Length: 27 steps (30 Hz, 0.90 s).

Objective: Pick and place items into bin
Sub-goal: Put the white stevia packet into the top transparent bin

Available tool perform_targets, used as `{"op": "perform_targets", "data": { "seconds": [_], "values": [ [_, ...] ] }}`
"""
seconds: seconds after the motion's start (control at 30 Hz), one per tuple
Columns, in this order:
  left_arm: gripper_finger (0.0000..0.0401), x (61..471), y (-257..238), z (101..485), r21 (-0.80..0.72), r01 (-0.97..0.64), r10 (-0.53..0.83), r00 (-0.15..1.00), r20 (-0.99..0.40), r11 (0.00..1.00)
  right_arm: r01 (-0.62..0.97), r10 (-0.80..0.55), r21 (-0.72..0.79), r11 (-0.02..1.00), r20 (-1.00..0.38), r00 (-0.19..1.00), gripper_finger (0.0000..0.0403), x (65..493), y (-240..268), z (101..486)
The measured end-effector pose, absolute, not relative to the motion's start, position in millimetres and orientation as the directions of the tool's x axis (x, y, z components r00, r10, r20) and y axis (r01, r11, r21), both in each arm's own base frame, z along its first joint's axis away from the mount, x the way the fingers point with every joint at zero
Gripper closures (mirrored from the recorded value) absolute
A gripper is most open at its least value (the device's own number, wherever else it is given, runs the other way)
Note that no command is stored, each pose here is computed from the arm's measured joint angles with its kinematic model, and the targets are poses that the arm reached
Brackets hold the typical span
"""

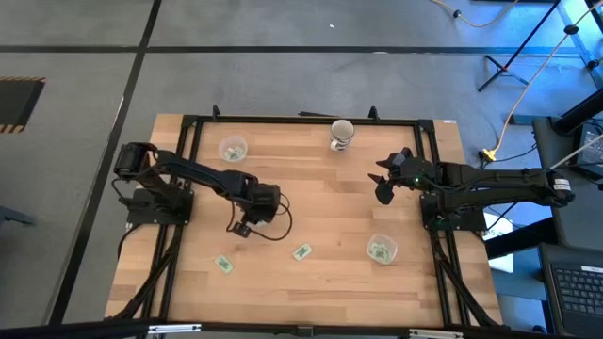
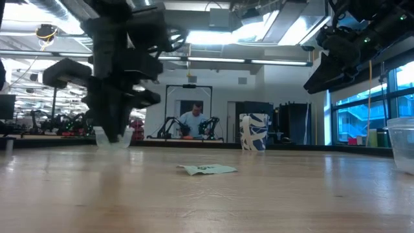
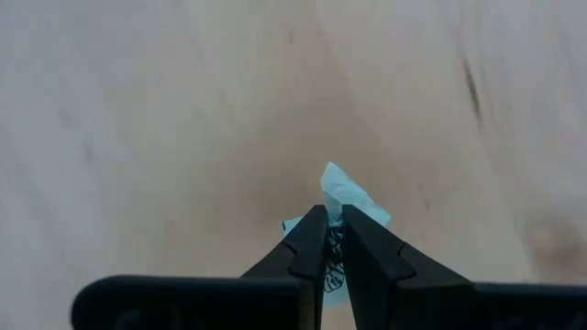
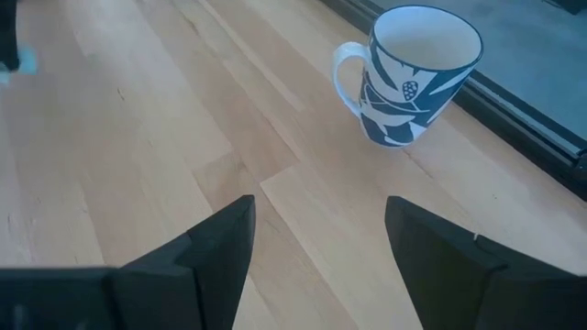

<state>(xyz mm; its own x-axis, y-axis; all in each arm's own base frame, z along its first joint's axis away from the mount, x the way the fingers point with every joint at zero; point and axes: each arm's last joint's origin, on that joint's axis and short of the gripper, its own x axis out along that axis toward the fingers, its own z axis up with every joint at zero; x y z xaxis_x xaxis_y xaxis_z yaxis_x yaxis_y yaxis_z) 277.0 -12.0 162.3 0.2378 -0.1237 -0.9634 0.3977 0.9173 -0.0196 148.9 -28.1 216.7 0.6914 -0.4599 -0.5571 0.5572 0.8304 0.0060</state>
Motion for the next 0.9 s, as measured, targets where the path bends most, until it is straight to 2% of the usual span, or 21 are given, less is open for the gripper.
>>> {"op": "perform_targets", "data": {
  "seconds": [0.23,0.4,0.47,0.6,0.7,0.9],
  "values": [
    [0.0375,253,11,203,0.143,0.278,0.056,0.299,-0.952,0.95,0.556,-0.46,0.004,0.831,-0.557,0.692,0.0156,149,-28,217],
    [0.0375,231,44,235,0.25,0.013,0.225,0.39,-0.893,0.968,0.557,-0.46,0.003,0.831,-0.56,0.69,0.0156,149,-28,216],
    [0.0375,221,58,244,0.301,-0.134,0.329,0.373,-0.867,0.944,0.556,-0.46,0.001,0.831,-0.562,0.688,0.0156,149,-28,216],
    [0.0375,199,86,251,0.364,-0.366,0.469,0.255,-0.846,0.856,0.554,-0.459,-0.003,0.832,-0.563,0.687,0.0156,148,-28,216],
    [0.0375,188,104,251,0.355,-0.48,0.49,0.19,-0.851,0.803,0.552,-0.459,-0.007,0.834,-0.563,0.687,0.0156,148,-28,216],
    [0.0375,171,131,240,0.31,-0.588,0.485,0.163,-0.859,0.747,0.544,-0.459,-0.02,0.839,-0.563,0.687,0.0156,148,-28,216]
  ]
}}
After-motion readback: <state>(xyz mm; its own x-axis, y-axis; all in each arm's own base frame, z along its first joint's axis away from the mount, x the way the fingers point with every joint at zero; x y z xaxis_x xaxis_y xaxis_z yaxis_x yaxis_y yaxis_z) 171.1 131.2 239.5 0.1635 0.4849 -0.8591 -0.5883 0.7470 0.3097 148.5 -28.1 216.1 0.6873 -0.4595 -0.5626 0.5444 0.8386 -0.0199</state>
